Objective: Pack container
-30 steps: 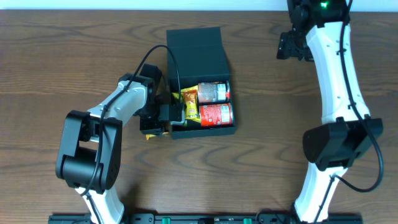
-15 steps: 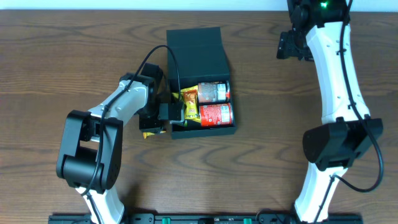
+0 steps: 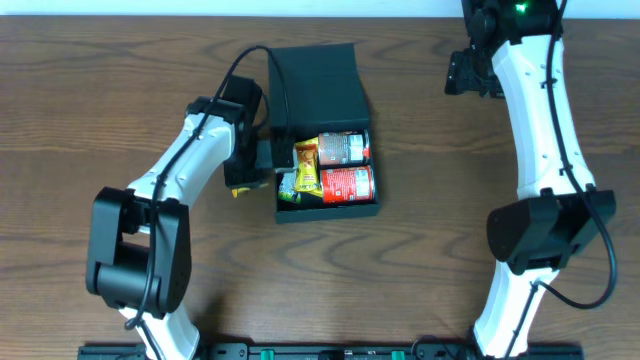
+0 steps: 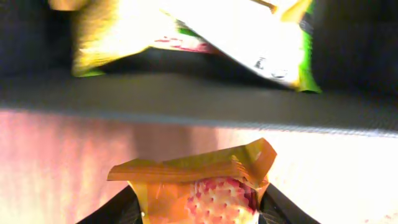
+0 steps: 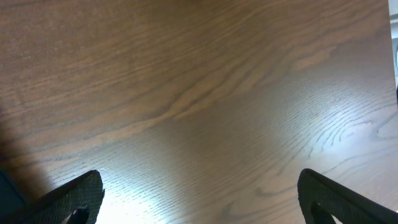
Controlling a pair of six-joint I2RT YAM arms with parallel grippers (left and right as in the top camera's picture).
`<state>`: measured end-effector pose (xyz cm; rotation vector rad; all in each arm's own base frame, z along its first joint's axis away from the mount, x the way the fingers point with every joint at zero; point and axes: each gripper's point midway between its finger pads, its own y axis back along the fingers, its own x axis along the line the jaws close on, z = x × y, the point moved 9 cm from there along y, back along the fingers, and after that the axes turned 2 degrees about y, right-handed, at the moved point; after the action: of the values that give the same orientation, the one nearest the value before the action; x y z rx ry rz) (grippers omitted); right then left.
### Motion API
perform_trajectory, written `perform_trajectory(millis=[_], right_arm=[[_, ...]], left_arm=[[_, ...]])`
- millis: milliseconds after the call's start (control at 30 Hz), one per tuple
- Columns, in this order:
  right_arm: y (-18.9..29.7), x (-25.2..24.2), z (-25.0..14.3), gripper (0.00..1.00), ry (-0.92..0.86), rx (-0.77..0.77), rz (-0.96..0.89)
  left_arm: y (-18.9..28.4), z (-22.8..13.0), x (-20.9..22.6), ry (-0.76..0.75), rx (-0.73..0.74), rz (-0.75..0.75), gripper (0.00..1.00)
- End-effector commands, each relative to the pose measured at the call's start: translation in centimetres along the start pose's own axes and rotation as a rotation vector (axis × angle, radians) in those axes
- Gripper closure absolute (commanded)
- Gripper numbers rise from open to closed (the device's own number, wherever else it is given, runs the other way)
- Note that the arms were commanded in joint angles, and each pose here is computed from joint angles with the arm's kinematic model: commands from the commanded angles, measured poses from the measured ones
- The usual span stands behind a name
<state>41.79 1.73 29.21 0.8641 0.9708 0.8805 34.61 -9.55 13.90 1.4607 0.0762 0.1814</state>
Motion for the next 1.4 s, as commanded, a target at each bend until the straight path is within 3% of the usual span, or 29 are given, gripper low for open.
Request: perform_trajectory(millis=[0, 200, 533, 600, 667, 700, 900, 1367], right_arm=[[1.0, -0.6, 0.2, 0.01, -0.026, -0.033, 0.005], [1.0, -0.5, 0.3, 0.01, -0.029, -0.036, 0.006], [1.0, -0.5, 0.2, 0.01, -0.026, -0.031, 0.009], [1.0, -0.5, 0.1, 0.01, -0.024, -0.028, 0.008], [1.0, -0.6, 0.1, 0.01, -0.022, -0.024, 0.006], [1.0, -0.6, 0.1, 0.01, -0.022, -0.023, 0.006], [1.0, -0.6, 0.0, 0.01, -0.026, -0.022, 0.006], [1.0, -0.5, 0.1, 0.01, -0.043, -0.026, 0.011]], left_arm=[[2.8, 0.2, 1.3, 0.054, 0.010, 0.108, 0.51], [5.4, 1.1, 2.7, 0.099, -0.029, 0.198, 0.46], [8.4, 2.1, 4.4, 0.301, -0.108, 0.278, 0.44], [8.3, 1.9, 4.1, 0.302, -0.097, 0.261, 0.30], [8.1, 1.8, 3.4, 0.289, -0.091, 0.211, 0.04], [8.0, 1.8, 3.0, 0.252, -0.098, 0.176, 0.03], [5.8, 1.4, 2.0, 0.139, -0.078, 0.102, 0.03], [-2.8, -1.3, 3.6, 0.174, 0.004, 0.014, 0.06]])
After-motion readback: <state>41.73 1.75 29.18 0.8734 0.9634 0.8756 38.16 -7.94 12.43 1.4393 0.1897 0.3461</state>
